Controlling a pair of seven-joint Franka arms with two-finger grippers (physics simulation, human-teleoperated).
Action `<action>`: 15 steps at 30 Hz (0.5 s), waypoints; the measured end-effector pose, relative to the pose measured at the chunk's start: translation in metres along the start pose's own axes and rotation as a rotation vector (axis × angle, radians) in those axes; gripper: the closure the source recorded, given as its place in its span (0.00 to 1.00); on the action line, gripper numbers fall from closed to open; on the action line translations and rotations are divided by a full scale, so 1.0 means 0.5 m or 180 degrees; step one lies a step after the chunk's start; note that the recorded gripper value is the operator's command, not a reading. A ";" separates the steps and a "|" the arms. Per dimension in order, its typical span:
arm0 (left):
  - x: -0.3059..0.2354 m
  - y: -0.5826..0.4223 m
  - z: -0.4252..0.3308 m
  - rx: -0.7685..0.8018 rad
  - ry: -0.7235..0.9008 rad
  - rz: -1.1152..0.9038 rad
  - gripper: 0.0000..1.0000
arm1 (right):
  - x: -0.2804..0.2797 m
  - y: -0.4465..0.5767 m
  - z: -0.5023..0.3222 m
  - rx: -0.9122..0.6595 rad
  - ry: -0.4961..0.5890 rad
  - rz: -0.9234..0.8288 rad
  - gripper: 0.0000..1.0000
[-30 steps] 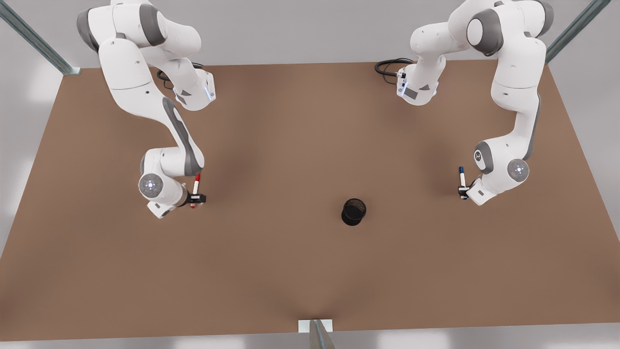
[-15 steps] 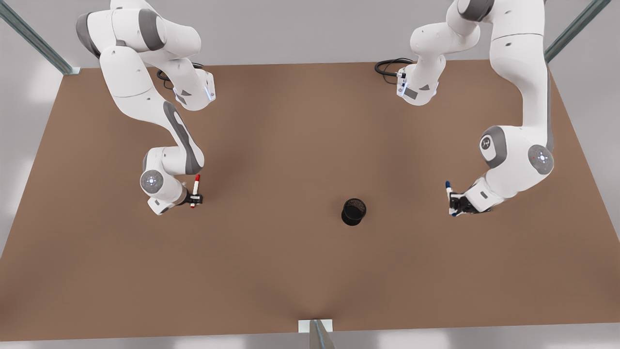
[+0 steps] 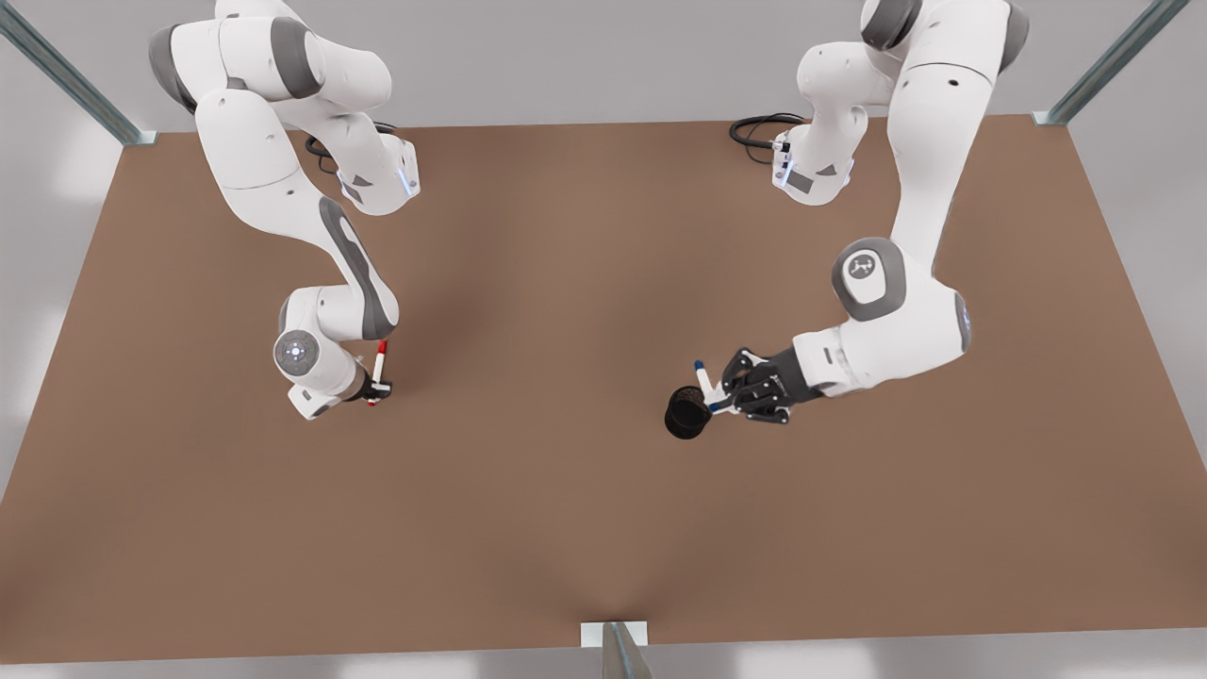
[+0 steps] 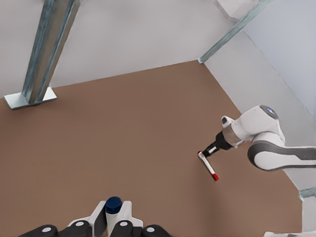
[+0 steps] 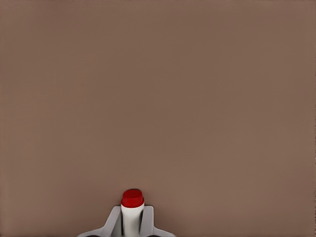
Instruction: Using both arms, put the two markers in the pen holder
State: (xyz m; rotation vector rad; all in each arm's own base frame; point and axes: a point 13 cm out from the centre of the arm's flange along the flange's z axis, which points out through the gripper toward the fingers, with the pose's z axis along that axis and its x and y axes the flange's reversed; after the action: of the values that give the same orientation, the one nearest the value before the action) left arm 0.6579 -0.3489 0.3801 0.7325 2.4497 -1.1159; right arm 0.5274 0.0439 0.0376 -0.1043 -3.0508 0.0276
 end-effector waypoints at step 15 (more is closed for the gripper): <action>0.065 -0.005 0.006 -0.0185 -0.0607 0.1399 0.79 | -0.227 0.376 -0.495 -0.0437 -0.0777 -0.0625 0.72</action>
State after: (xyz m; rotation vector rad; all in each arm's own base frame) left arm 0.6307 -0.3425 0.3634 1.0309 2.0205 -0.8931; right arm 0.6751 0.2271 0.2701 0.2049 -3.2875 -0.1968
